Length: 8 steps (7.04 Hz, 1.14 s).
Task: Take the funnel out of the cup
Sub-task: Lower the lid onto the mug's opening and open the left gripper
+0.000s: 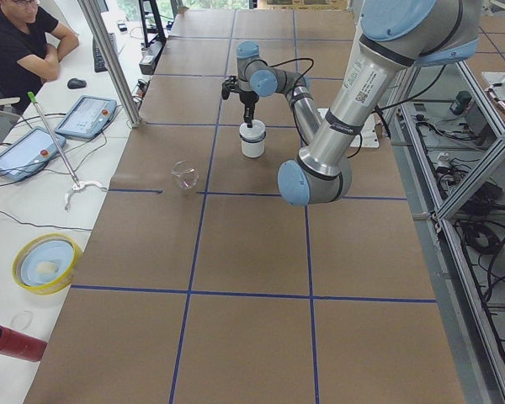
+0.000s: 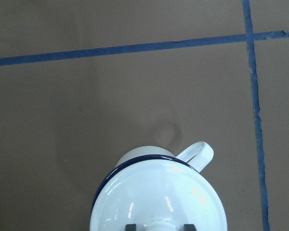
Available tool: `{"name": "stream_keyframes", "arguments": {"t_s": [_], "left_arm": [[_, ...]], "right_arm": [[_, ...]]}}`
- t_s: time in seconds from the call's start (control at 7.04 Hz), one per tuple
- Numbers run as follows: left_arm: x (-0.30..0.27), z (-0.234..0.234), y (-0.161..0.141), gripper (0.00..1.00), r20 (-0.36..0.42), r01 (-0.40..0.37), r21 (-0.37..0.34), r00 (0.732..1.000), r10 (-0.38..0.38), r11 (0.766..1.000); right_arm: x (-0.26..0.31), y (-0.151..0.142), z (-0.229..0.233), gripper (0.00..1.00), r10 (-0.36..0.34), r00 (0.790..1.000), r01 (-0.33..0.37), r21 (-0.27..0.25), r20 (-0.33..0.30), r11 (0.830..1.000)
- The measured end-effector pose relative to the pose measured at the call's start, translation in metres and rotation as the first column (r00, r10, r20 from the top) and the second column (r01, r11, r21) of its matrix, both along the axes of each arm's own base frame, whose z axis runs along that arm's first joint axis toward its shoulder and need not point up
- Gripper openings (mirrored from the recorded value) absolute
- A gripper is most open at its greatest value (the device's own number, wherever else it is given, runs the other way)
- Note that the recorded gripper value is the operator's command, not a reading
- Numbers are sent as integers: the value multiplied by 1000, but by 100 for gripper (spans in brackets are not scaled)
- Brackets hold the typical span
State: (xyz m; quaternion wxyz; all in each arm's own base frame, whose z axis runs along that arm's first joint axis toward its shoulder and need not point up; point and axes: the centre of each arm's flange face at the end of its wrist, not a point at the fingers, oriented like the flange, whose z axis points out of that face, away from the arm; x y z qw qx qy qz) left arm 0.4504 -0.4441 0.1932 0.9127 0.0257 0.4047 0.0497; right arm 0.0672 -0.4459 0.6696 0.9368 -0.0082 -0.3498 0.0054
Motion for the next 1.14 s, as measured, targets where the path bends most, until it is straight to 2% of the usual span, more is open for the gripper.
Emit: {"name": "stream_keyframes", "arguments": {"t_s": [0.14, 0.28, 0.43, 1.14], "left_arm": [[0, 0, 0, 0, 0, -1, 0, 1000, 1, 1000], [0, 0, 0, 71, 0, -1, 0, 1000, 1, 1000], [1, 1, 0, 100, 0, -1, 0, 1000, 1, 1000], [-2, 1, 1, 100, -19, 2, 16, 1000, -2, 1000]], "right_arm": [[0, 0, 0, 100, 0, 1000, 0, 0, 0, 1000], [0, 0, 0, 100, 0, 1000, 0, 0, 0, 1000], [0, 0, 0, 100, 0, 1000, 0, 0, 0, 1000], [0, 0, 0, 100, 0, 1000, 0, 0, 0, 1000]]}}
